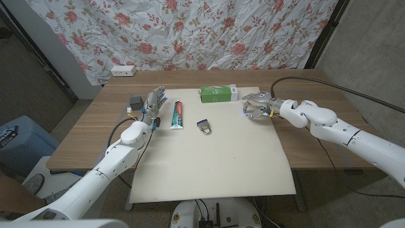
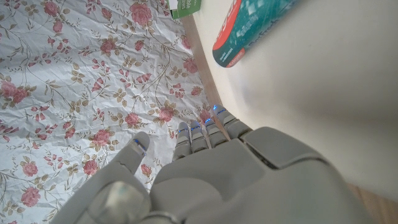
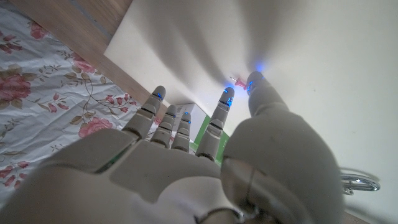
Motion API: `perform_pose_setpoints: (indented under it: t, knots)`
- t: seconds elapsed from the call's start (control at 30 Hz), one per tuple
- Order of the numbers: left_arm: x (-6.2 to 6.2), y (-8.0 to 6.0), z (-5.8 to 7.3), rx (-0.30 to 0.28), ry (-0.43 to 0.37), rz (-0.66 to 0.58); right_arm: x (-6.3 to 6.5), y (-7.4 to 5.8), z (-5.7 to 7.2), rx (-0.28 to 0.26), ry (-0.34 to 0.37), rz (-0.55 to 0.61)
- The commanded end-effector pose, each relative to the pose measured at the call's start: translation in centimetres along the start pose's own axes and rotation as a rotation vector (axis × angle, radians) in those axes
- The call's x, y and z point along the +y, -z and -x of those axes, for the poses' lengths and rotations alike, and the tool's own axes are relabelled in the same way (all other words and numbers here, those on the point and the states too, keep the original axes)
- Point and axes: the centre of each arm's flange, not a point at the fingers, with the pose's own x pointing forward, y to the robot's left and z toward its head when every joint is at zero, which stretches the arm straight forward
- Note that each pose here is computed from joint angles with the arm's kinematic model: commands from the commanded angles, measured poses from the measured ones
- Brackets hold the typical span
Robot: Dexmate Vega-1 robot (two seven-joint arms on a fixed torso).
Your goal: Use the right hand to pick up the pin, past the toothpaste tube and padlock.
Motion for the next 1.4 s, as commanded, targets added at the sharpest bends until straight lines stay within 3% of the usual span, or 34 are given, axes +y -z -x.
perform_pose_setpoints:
  t: [0.03,1.4]
  knots:
    - [-0.2,0.1,0.0,0.000,0.004,0.003,0.6,0.2,0.1,-0.006,0.034,0.003]
    - [-0.4,0.1,0.4,0.009,-0.005,0.002,1.7,0.1,-0.1,0.009,0.071,0.011]
